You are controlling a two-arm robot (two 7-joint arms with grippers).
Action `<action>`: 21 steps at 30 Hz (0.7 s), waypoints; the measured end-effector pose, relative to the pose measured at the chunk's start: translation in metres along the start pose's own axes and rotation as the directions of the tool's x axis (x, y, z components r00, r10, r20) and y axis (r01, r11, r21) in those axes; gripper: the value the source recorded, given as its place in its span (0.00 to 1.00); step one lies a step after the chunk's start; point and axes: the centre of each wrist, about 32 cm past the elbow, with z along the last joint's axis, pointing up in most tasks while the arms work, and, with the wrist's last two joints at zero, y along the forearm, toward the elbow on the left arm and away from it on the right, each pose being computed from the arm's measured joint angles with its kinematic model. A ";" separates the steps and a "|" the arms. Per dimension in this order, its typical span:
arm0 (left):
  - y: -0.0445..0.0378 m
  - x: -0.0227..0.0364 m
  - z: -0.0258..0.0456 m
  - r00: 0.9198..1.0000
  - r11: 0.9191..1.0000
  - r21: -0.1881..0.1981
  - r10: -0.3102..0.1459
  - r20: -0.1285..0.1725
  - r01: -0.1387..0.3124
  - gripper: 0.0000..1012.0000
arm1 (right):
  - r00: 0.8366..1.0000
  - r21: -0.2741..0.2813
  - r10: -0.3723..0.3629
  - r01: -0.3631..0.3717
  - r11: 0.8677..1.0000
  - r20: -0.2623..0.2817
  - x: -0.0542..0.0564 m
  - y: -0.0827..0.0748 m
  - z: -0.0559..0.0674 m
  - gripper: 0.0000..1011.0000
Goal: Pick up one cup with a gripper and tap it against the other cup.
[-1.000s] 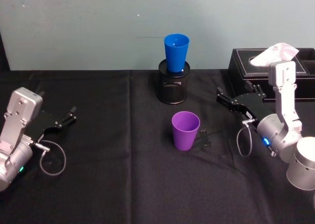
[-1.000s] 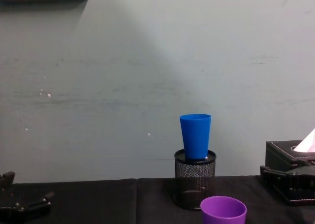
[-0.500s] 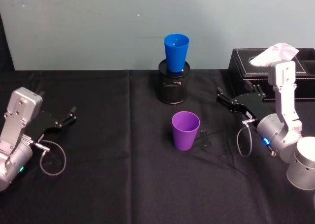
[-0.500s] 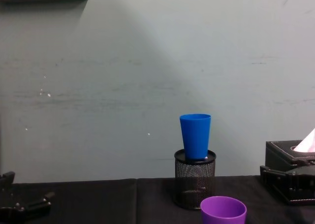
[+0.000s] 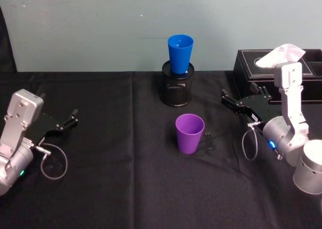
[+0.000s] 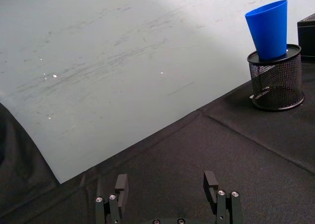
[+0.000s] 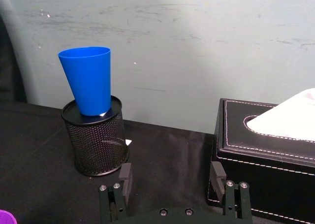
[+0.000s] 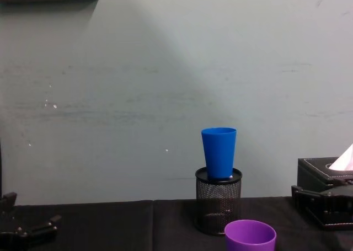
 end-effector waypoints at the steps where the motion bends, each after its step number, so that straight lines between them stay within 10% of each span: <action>1: 0.0000 0.0000 0.0000 1.000 1.000 0.000 0.000 0.000 0.000 0.99 | 1.000 0.000 0.000 0.000 1.000 0.000 0.000 0.000 0.000 0.99; 21: 0.0000 0.0000 0.0000 1.000 1.000 0.000 0.000 0.000 0.000 0.99 | 1.000 0.000 0.000 0.000 1.000 0.000 0.000 0.000 0.000 0.99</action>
